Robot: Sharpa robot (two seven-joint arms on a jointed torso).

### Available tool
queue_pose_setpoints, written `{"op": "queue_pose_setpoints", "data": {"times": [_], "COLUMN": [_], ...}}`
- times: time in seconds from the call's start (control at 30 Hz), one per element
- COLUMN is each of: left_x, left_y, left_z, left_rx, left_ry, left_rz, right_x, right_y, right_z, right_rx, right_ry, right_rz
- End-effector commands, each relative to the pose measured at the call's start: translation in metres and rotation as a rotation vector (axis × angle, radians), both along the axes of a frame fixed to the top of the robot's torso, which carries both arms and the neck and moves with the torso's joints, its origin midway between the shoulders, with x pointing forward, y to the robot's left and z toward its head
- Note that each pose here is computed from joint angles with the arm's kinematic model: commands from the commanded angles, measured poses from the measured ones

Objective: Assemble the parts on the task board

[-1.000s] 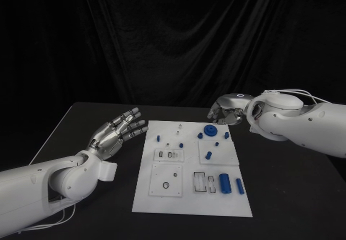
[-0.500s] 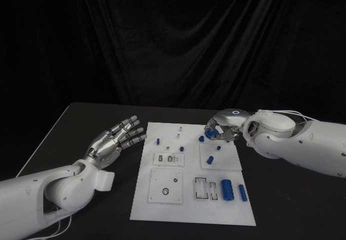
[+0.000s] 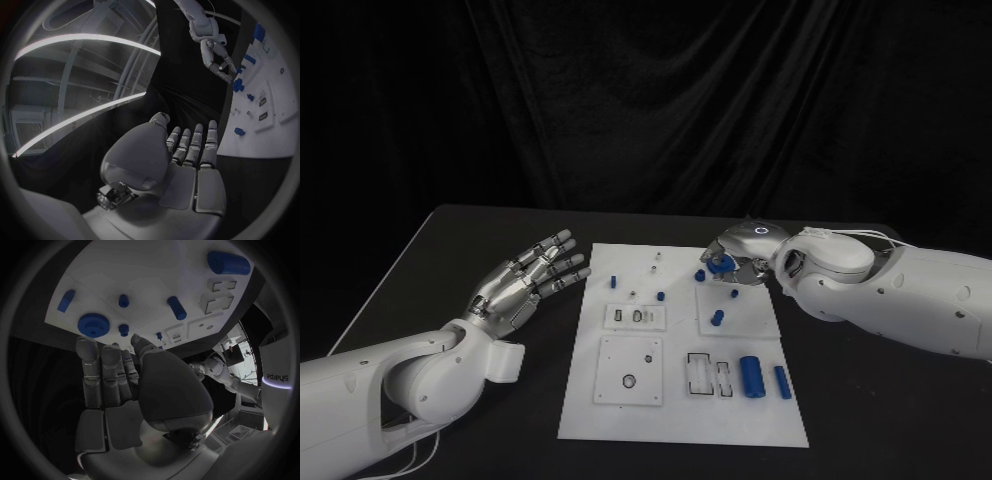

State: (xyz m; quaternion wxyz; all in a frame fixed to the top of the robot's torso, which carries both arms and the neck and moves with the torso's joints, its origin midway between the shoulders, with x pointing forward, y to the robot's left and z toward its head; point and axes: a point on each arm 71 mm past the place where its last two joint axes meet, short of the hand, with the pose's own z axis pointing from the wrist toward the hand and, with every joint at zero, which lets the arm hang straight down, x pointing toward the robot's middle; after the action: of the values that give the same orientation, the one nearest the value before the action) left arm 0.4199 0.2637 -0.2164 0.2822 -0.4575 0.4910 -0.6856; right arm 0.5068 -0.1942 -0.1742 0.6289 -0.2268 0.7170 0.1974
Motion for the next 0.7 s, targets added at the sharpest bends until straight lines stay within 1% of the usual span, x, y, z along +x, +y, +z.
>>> {"op": "queue_pose_setpoints", "data": {"times": [0.03,0.37,0.7], "left_x": [-0.0017,-0.002,-0.0008], "left_y": [0.005,0.008,0.008], "left_z": [0.015,0.0146,0.0137], "left_rx": [-0.089,-0.086,-0.086], "left_ry": [-0.164,-0.159,-0.156], "left_rz": [0.049,0.047,0.042], "right_x": [0.001,0.009,0.016], "right_y": [0.002,0.011,0.016], "right_z": [-0.001,-0.012,-0.023], "right_rx": [0.001,-0.003,-0.009], "right_ry": [-0.055,-0.057,-0.057], "right_rz": [0.018,0.016,0.013]}}
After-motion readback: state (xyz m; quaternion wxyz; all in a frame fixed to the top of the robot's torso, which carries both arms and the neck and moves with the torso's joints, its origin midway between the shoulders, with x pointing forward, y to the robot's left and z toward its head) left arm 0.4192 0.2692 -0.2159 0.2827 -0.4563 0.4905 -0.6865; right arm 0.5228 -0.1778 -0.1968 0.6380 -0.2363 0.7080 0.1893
